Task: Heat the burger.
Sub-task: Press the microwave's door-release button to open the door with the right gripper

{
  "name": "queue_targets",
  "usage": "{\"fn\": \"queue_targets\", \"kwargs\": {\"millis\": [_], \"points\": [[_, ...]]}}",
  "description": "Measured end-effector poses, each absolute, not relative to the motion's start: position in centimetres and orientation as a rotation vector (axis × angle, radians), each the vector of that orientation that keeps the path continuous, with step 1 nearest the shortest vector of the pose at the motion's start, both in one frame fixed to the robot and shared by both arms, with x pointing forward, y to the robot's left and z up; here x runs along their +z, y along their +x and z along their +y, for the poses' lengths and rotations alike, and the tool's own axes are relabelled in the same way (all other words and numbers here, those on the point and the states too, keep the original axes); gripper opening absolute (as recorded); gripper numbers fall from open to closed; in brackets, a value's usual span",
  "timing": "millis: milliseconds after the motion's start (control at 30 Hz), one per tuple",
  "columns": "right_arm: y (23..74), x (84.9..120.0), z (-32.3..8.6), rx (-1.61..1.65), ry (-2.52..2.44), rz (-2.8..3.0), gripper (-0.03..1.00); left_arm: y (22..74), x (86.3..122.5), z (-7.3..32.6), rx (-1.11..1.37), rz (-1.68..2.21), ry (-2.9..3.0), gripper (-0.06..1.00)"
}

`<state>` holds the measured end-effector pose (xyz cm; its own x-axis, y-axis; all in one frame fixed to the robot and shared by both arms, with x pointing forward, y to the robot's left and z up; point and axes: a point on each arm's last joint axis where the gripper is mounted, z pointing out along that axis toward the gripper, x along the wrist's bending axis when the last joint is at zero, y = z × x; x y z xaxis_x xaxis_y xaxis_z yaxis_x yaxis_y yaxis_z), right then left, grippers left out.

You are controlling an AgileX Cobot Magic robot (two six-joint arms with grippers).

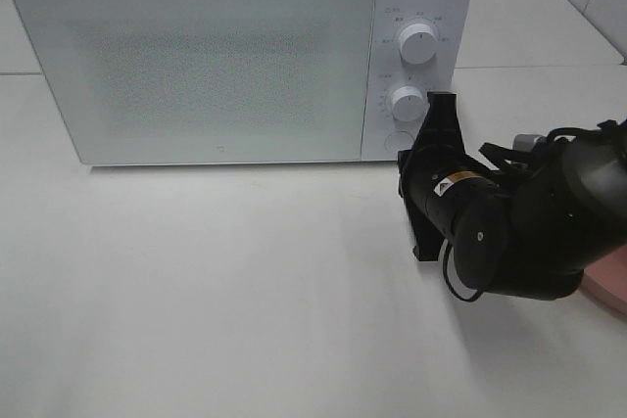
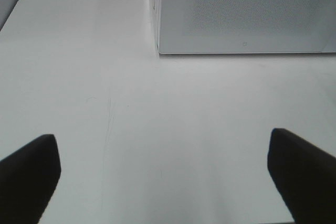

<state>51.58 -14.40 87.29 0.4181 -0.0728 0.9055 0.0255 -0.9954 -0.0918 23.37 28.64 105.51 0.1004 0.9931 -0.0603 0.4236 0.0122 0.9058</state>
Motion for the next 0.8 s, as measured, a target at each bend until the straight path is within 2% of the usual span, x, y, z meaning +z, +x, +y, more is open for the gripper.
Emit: {"fn": "queue_targets", "kwargs": {"millis": [800], "points": [[56.1, 85.1, -14.4, -1.649, -2.567, 0.138, 0.01, 23.4, 105.5, 28.6, 0.859, 1.448, 1.541, 1.00]]}}
